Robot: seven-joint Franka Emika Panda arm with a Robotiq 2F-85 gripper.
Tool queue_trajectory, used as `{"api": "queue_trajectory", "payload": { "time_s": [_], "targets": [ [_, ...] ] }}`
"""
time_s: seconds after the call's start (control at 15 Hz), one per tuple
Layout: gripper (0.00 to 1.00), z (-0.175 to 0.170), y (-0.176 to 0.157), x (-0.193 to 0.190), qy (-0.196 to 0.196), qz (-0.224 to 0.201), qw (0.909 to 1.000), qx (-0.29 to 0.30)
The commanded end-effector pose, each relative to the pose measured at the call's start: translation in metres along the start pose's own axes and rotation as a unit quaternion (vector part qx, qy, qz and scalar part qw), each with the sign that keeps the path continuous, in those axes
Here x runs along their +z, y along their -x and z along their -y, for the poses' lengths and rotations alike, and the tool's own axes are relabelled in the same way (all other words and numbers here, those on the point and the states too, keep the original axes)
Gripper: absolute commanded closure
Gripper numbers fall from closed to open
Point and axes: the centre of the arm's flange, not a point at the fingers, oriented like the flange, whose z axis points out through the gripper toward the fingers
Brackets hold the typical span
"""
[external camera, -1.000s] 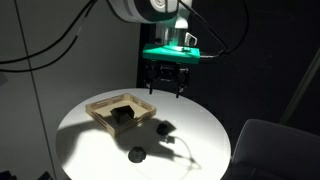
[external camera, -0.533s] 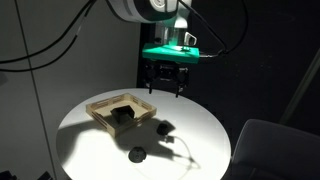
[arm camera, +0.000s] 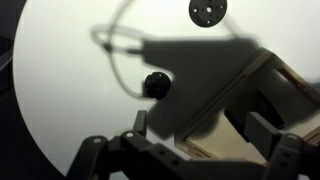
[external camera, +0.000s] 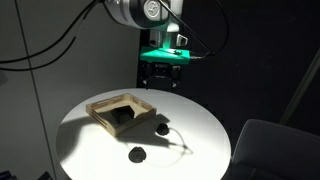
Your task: Stack the two black objects on the table
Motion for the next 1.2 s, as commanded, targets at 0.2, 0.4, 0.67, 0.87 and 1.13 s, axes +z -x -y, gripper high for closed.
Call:
{"api": "queue_trajectory", "payload": {
  "time_s": [0.2,0.4,0.67,0.87,1.13],
  "targets": [
    [0.00,-0.026,-0.056,0.032,-0.003,-0.021,0.9980,-0.059],
    [0.00,-0.040,-0.065,0.055,-0.006,-0.007,0.9968,-0.079],
    [0.00,-0.059,-0.066,0.083,-0.012,0.004,0.9952,-0.097],
    [0.00,-0.071,-0.067,0.105,-0.018,0.012,0.9942,-0.105],
    [0.00,-0.078,-0.067,0.131,-0.030,0.025,0.9926,-0.115]
  ]
}}
